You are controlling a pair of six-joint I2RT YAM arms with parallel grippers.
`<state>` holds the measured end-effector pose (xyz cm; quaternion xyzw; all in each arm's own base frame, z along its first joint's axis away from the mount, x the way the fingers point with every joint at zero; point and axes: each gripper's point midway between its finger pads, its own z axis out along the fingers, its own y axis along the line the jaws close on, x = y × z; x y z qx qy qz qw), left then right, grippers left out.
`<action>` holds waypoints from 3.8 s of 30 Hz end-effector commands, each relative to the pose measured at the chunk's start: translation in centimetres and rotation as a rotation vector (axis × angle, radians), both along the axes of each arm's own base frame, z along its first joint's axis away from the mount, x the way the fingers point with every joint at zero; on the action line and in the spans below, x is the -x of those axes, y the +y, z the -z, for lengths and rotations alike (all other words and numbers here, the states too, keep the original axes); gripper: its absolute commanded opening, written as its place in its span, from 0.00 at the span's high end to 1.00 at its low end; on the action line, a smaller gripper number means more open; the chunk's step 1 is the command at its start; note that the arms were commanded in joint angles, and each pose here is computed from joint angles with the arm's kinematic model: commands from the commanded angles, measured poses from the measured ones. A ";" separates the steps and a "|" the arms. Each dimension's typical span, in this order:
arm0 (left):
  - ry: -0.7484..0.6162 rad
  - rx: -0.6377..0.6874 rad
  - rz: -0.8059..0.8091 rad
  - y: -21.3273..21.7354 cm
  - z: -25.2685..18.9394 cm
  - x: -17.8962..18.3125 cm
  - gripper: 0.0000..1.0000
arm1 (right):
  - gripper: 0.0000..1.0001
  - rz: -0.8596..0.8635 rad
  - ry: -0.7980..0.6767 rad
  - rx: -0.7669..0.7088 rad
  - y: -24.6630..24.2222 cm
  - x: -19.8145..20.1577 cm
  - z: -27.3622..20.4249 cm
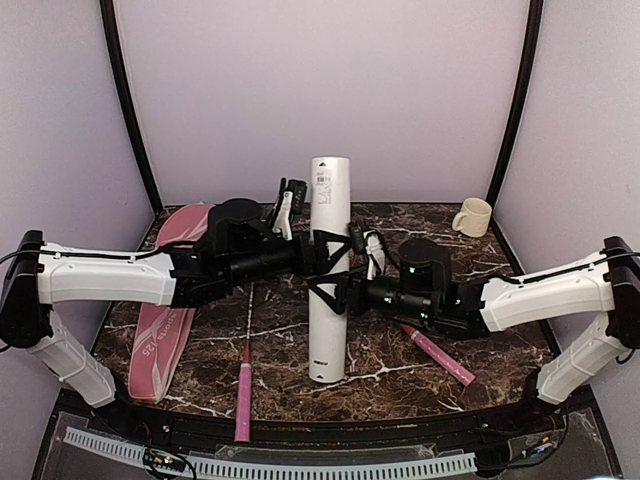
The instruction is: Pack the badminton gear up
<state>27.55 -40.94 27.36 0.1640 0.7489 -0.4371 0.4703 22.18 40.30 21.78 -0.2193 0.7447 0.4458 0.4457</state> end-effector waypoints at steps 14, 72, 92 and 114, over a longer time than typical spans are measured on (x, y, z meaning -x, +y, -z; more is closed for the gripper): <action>-0.013 -0.275 -0.149 13.4 0.6 -3.0 0.06 | 0.49 0.281 0.069 0.350 -12.7 -5.7 0.8; 0.161 -0.695 -0.367 28.1 9.1 -6.6 0.07 | 0.10 0.578 0.425 0.770 -27.8 -17.9 17.3; 0.242 -0.772 -0.453 30.3 11.4 -7.0 0.12 | 0.01 0.595 0.276 0.562 -27.6 -16.4 7.0; 0.669 -0.973 -0.433 35.6 22.9 -6.6 0.56 | 0.04 0.341 0.184 0.231 -17.1 -8.9 3.2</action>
